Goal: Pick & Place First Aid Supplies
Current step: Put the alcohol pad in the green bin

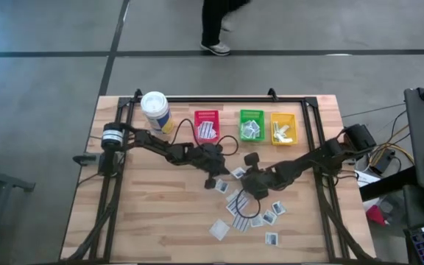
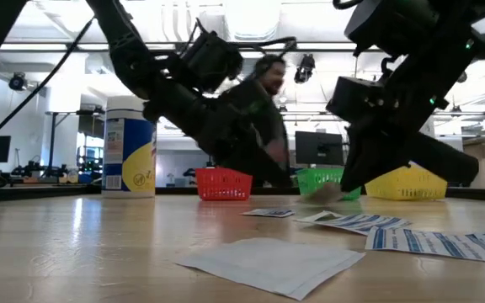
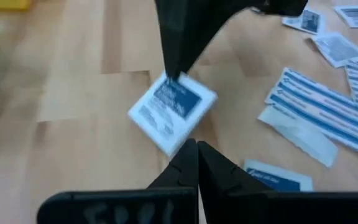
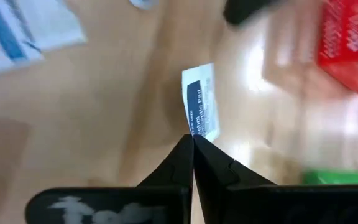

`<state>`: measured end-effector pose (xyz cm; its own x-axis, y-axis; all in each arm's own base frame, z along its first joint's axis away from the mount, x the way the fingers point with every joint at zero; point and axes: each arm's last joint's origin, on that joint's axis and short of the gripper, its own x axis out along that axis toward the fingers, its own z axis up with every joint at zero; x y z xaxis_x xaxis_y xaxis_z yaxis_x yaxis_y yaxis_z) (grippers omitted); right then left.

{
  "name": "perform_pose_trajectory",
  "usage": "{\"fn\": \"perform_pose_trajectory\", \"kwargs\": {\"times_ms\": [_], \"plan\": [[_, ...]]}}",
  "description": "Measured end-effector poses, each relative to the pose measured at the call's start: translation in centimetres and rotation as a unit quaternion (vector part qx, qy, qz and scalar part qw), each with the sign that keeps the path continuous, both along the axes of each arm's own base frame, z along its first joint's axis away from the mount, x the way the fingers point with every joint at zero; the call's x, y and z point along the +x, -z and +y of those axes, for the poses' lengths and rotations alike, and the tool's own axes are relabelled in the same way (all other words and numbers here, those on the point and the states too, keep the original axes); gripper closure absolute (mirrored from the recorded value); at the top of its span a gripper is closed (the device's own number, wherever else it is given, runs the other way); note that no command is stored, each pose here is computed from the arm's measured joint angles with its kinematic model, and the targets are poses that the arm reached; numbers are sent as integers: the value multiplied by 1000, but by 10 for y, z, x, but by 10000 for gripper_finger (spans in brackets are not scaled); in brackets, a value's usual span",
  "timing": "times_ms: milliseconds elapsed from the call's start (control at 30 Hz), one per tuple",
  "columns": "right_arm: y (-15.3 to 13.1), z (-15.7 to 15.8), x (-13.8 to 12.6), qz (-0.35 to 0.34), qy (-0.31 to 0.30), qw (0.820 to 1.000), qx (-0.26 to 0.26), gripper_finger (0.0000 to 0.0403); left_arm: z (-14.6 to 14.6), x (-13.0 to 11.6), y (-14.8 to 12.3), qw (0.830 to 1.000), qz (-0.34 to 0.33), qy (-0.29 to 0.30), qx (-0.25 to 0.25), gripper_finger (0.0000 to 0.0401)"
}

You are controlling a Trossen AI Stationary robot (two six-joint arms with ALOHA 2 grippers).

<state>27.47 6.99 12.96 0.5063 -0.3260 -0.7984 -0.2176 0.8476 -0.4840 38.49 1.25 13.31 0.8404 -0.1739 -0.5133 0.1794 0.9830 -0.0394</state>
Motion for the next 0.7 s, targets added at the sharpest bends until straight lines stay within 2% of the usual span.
{"fn": "perform_pose_trajectory", "kwargs": {"times_ms": [267,500,700], "plan": [[-25,-8,-17,-8,50,999,-21,395,0,-29,-19,999,-19,-20,23,401],[-52,-12,-27,-68,76,995,-8,395,-1,-61,-41,998,-48,-23,25,401],[-76,-20,-35,-140,117,982,-46,395,0,-88,-52,996,-71,-45,37,401]]}}
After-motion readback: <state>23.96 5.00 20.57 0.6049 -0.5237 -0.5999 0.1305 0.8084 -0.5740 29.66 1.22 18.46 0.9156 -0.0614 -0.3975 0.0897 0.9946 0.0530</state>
